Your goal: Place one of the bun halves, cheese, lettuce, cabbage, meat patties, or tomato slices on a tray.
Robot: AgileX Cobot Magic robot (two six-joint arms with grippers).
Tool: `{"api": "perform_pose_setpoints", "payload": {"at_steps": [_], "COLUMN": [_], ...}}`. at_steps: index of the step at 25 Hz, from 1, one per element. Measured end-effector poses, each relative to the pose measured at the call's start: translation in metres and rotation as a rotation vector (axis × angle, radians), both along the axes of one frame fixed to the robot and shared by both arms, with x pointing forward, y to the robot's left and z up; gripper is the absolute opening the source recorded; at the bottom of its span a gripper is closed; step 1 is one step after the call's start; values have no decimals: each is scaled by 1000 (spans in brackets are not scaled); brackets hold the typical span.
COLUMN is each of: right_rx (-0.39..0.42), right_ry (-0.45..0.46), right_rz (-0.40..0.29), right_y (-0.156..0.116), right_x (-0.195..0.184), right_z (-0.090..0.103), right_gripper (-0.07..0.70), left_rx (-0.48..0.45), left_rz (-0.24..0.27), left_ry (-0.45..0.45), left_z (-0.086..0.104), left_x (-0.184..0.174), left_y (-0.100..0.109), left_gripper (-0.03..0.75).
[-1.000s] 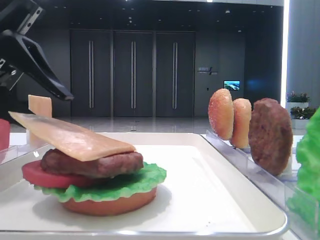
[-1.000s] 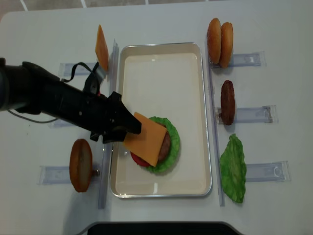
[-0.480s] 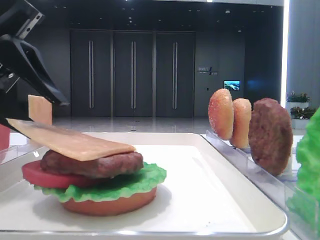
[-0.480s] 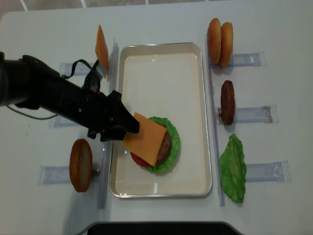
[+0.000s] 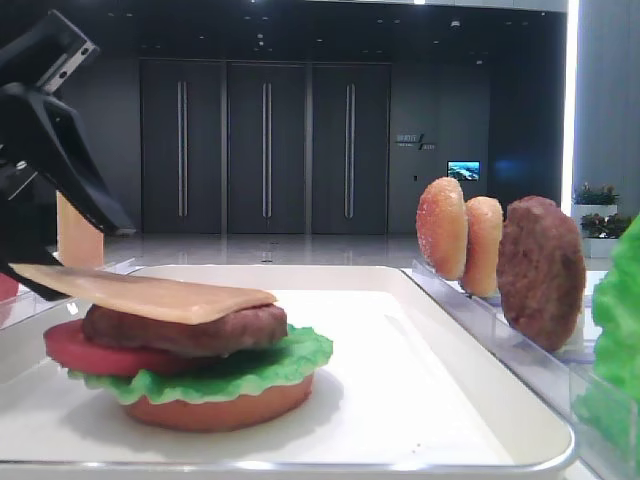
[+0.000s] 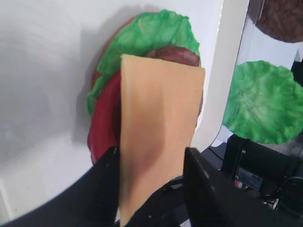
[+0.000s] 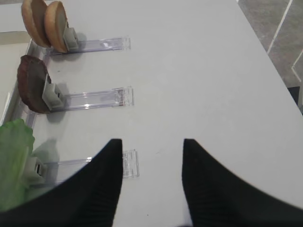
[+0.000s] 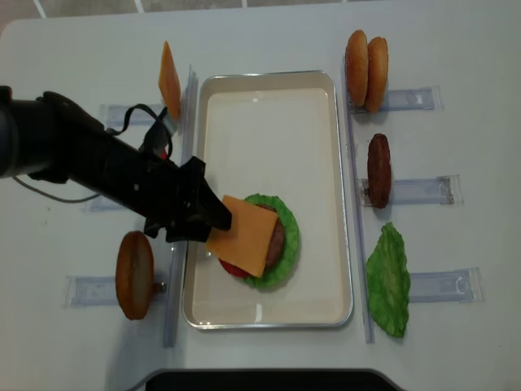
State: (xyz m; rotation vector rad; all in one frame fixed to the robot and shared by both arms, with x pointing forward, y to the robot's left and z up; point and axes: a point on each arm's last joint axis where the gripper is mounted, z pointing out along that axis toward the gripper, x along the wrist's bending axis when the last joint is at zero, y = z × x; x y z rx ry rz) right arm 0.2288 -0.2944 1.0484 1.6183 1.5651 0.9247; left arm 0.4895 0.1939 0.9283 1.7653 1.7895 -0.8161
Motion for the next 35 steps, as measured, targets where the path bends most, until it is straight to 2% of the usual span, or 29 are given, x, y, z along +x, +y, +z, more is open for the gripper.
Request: {"api": "perform_pose_setpoints", "payload": {"at_steps": [4,10,18,21,30,33,35], "right_rx": [0,0,0,0,0,0,0], "right_ry": [0,0,0,0,0,0,0], "right_rz": [0,0,0,0,0,0,0], "right_y": [0,0,0,0,0,0,0], "right_x": [0,0,0,0,0,0,0], "right_z": [0,0,0,0,0,0,0], "right_gripper": [290,290,290,290,290,290,290], "left_rx": [18,113,130,152,175,223,288], "left_rz": [-12,-35,-64,-95,-163,-179,-186], "left_ry": [-5,22,38,46,-4,-47,-97], "left_z": [4,5,5,9,45,60,73], "left_x": [3,6,4,6,31,43,53], "left_y": [-6,0,1,2,0,2,6], "left_gripper": [327,327,327,327,327,327,327]}}
